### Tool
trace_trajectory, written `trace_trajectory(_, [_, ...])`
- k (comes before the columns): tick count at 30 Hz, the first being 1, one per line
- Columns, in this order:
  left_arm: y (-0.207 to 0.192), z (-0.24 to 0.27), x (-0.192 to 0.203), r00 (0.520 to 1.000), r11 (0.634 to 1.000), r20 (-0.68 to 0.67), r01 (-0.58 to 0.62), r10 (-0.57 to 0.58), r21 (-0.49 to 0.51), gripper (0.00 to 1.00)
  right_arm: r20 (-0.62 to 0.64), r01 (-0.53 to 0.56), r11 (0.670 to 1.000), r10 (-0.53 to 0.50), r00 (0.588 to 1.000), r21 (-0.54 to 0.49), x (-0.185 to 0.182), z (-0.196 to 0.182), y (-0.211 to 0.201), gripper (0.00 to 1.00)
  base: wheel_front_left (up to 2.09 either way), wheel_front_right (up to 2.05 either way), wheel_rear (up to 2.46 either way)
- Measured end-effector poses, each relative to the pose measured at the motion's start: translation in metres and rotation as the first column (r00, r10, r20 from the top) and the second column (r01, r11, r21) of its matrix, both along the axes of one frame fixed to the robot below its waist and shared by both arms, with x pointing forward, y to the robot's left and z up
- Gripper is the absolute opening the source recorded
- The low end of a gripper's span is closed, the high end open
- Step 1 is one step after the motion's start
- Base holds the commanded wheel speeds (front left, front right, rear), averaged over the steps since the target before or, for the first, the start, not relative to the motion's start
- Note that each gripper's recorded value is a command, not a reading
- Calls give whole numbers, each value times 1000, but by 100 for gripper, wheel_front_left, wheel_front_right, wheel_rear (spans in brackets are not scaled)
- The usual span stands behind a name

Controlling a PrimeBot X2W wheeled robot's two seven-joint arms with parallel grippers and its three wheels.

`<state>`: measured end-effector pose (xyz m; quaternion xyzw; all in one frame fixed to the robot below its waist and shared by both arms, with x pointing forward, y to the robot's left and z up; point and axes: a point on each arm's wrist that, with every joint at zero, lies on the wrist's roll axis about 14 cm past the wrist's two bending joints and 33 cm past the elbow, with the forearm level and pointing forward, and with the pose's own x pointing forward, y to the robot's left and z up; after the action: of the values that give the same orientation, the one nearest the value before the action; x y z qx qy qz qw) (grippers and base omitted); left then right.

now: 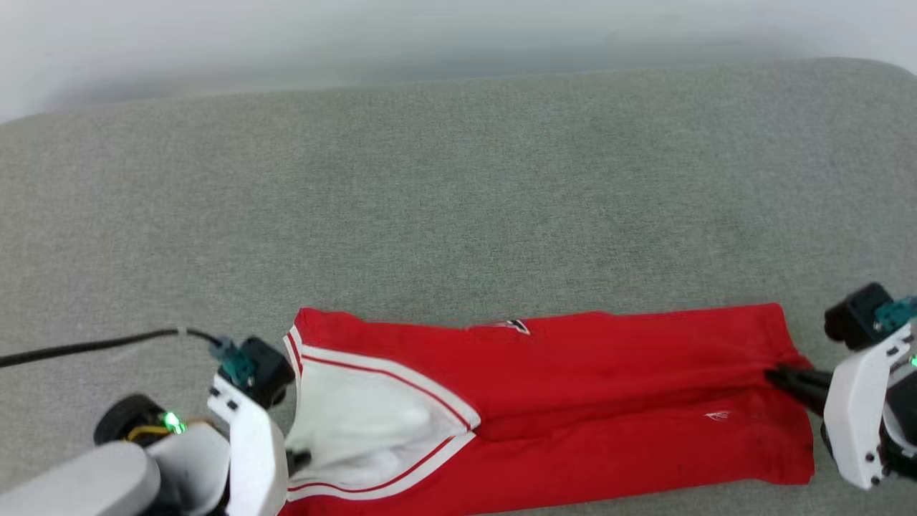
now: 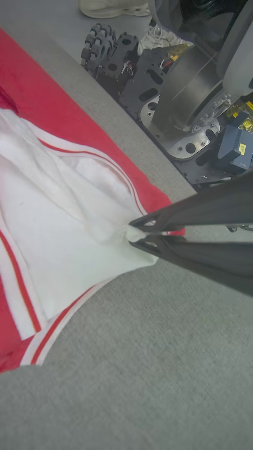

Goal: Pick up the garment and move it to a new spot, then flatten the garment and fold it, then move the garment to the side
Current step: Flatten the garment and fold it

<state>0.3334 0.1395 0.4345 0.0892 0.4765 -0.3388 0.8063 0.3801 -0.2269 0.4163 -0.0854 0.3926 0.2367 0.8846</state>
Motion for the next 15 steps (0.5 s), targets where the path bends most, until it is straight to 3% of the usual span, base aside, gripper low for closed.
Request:
trace_trajectory(9, [-9,-50,-33,987,998,-155,-49,43,-33,0,-89,45,999,-45,995,5,-24,-38,0,0,0,0,0])
trace_trajectory(10, [-11,-51,-32,987,997,-154,-60,53,-45,16,-83,54,998,-53,995,13,-23,-38,1,0,0,0,0])
trace_trajectory(11, [-13,-51,-31,988,996,-145,-69,60,-55,98,-75,64,998,-62,995,23,-22,-37,2,26,0,0,0])
trace_trajectory(12, [-13,-51,-31,989,995,-136,-75,66,-62,100,-68,67,997,-65,996,32,-21,-35,3,73,0,0,0])
trace_trajectory(13, [-14,-50,-30,990,994,-123,-80,71,-68,100,-51,65,997,-63,997,37,-20,-32,4,100,0,0,0])
trace_trajectory(15, [-14,-44,-24,993,991,-79,-99,92,-89,100,-2,64,997,-64,998,50,-14,-22,5,100,0,0,0])
